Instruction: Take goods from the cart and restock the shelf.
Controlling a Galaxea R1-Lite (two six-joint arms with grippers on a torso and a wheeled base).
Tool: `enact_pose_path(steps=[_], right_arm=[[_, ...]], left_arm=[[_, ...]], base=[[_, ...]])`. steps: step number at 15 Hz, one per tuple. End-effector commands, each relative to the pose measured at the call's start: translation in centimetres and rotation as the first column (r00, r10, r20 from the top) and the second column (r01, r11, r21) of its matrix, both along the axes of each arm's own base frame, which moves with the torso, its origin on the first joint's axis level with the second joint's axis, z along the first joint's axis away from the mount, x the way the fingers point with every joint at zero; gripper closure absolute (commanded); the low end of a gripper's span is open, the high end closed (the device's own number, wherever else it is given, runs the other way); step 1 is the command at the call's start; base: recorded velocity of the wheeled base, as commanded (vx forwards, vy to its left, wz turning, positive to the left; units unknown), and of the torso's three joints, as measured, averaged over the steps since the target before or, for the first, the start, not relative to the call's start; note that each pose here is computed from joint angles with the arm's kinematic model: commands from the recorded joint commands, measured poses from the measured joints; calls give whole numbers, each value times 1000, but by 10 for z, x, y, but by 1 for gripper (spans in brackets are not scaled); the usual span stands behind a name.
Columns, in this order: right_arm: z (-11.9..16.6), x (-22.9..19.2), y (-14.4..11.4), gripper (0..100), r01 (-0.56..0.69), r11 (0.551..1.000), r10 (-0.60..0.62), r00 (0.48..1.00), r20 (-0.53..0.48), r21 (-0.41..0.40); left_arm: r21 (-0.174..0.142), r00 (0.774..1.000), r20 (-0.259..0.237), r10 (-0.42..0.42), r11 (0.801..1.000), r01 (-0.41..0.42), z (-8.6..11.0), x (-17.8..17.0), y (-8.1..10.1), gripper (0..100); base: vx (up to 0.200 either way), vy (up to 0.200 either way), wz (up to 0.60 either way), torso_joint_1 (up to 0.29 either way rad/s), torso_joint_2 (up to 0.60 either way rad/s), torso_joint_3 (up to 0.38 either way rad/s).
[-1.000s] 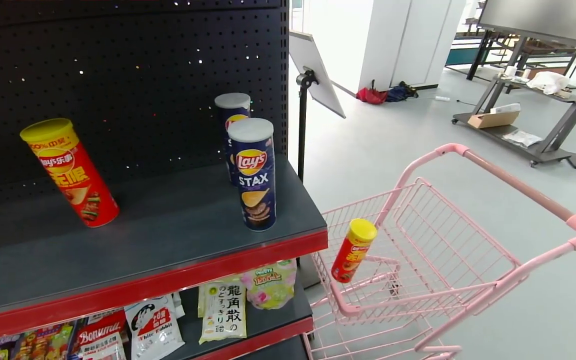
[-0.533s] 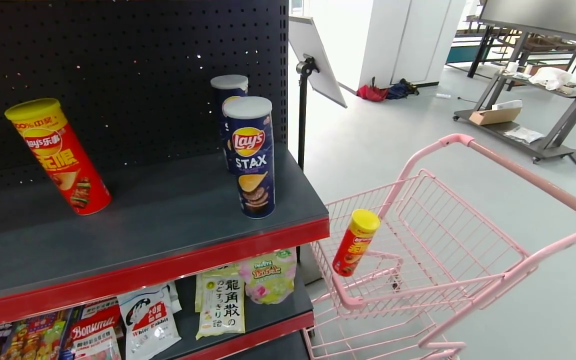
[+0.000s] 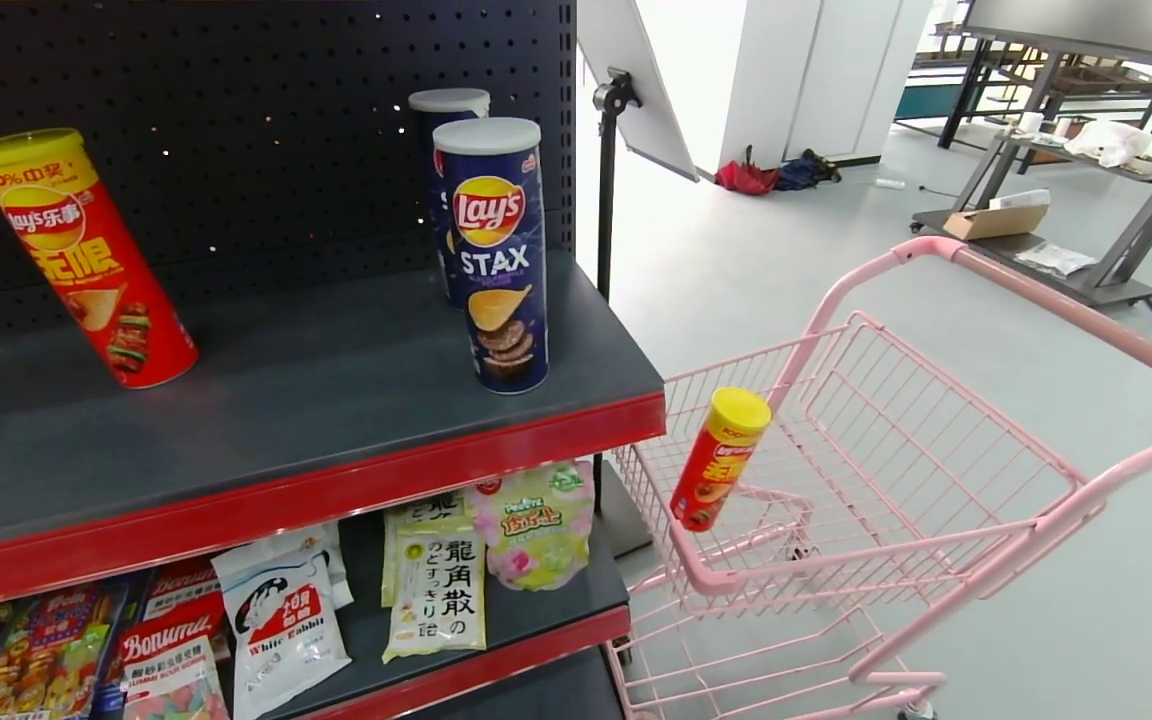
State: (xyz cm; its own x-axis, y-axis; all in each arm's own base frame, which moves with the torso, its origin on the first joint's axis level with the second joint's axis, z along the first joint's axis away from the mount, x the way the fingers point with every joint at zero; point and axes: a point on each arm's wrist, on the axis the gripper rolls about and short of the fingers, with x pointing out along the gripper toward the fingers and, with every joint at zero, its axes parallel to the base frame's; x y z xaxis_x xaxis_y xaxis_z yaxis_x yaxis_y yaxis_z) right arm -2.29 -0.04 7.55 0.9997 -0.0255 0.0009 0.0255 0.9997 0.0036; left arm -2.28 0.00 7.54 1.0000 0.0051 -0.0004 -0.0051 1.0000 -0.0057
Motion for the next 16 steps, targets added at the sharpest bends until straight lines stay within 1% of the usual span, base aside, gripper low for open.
enact_pose_path(steps=[1,6,7,8,9,10,11,12,13,14,16], right_arm=[[0,0,0,0,1,1000,-1,1000,-1,-2],[0,0,0,0,-6,1000,6,1000,0,-13],[8,-1,0,0,-18,1000,18,1000,20,-16],[61,4,1,0,-59,998,59,998,22,-5],[117,25,2,0,-94,993,94,996,-1,72],[142,45,3,0,-140,985,145,989,-36,105],[156,80,5,0,-157,981,170,977,-126,111],[153,116,6,0,-150,982,173,960,-218,118],[145,153,7,0,-146,980,177,950,-256,134],[126,185,10,0,-155,977,193,937,-292,148],[90,217,23,0,-202,965,249,901,-355,165]], left_arm=[[0,1000,-1,1,1000,-1,0,0,0,0],[1,1000,0,1,1000,-1,0,0,0,0],[0,1000,0,1,1000,-1,0,0,0,0],[1,1000,0,1,1000,-1,0,0,0,0],[0,1000,0,1,1000,-1,0,0,0,0],[0,1000,0,1,1000,-1,0,0,0,0],[0,1000,0,1,1000,-1,0,0,0,0],[0,1000,0,1,1000,-1,0,0,0,0],[1,1000,0,1,1000,-1,0,0,0,0],[1,1000,0,1,1000,-1,0,0,0,0],[1,1000,0,1,1000,-1,0,0,0,0]], base=[[0,0,0,-80,222,149],[0,0,0,-11,40,24],[0,0,0,0,0,0],[0,0,0,0,0,0],[0,0,0,0,0,0],[0,0,0,0,0,0],[0,0,0,0,0,0],[0,0,0,0,0,0],[0,0,0,0,0,0],[0,0,0,0,0,0],[0,0,0,0,0,0]])
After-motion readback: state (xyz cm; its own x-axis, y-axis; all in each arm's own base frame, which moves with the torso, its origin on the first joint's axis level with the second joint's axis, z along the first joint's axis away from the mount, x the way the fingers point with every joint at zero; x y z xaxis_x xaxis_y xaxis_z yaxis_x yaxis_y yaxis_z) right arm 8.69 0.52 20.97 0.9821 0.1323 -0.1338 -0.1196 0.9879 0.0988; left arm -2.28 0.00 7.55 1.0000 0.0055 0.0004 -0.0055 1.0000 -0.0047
